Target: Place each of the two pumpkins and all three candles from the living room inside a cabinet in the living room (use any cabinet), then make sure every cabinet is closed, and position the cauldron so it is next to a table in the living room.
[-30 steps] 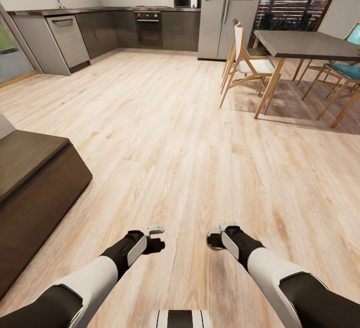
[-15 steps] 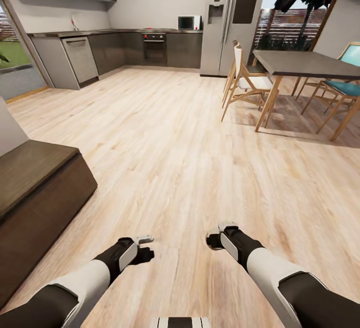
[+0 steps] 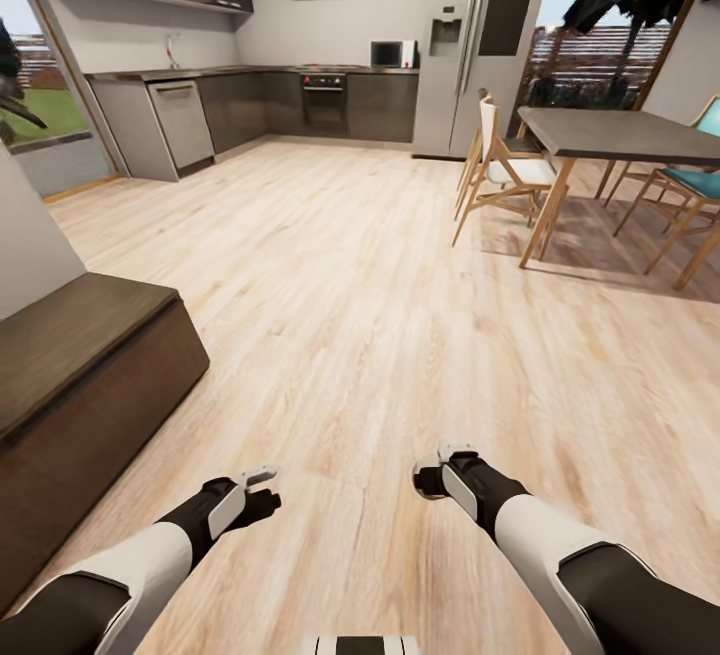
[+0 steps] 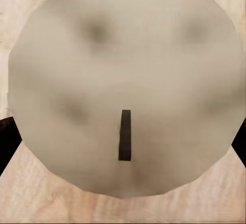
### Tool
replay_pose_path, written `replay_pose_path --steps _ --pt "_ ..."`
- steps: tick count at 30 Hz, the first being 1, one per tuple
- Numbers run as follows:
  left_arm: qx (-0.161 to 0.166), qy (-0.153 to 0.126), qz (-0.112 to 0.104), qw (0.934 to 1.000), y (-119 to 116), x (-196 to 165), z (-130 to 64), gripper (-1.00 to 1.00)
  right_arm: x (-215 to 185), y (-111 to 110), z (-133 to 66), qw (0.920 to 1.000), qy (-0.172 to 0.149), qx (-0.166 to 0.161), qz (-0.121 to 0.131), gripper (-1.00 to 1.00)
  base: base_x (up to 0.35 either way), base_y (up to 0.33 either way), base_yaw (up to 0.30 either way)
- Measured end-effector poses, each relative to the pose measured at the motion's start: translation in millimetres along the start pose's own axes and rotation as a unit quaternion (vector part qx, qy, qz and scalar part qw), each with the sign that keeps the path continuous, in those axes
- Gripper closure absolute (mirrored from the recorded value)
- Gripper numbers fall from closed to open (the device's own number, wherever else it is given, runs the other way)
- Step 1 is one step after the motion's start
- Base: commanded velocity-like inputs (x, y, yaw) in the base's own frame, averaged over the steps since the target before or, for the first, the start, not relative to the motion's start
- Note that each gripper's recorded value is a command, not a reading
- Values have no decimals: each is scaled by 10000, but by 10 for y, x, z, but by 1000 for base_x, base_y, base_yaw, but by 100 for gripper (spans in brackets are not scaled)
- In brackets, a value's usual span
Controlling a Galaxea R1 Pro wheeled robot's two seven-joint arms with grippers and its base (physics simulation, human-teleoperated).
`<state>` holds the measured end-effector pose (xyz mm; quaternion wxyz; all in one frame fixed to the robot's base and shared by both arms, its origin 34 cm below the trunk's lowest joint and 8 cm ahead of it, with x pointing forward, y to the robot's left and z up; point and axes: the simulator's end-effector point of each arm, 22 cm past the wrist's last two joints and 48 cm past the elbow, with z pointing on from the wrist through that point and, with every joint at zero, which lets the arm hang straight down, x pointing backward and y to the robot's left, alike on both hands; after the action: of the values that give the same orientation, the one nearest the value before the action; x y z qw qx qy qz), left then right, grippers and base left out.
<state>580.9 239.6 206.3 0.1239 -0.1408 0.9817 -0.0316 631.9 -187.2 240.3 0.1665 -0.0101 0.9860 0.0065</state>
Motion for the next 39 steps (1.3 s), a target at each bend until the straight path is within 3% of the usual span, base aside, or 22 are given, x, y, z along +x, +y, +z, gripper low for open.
replay_pose_path --steps 9,12,39 --pt "-15 -364 -48 9993 20 -178 -39 -100 -45 9 -37 10000 -61 -4 -15 100 -299 -119 225" --pt "-111 -411 -77 9991 184 -241 -57 -100 -60 -6 -49 10000 -82 19 -26 100 -301 -117 235" --pt "-75 -525 -85 9986 148 -326 -152 -100 -279 30 -190 9995 -319 -5 -42 100 -291 -67 245"
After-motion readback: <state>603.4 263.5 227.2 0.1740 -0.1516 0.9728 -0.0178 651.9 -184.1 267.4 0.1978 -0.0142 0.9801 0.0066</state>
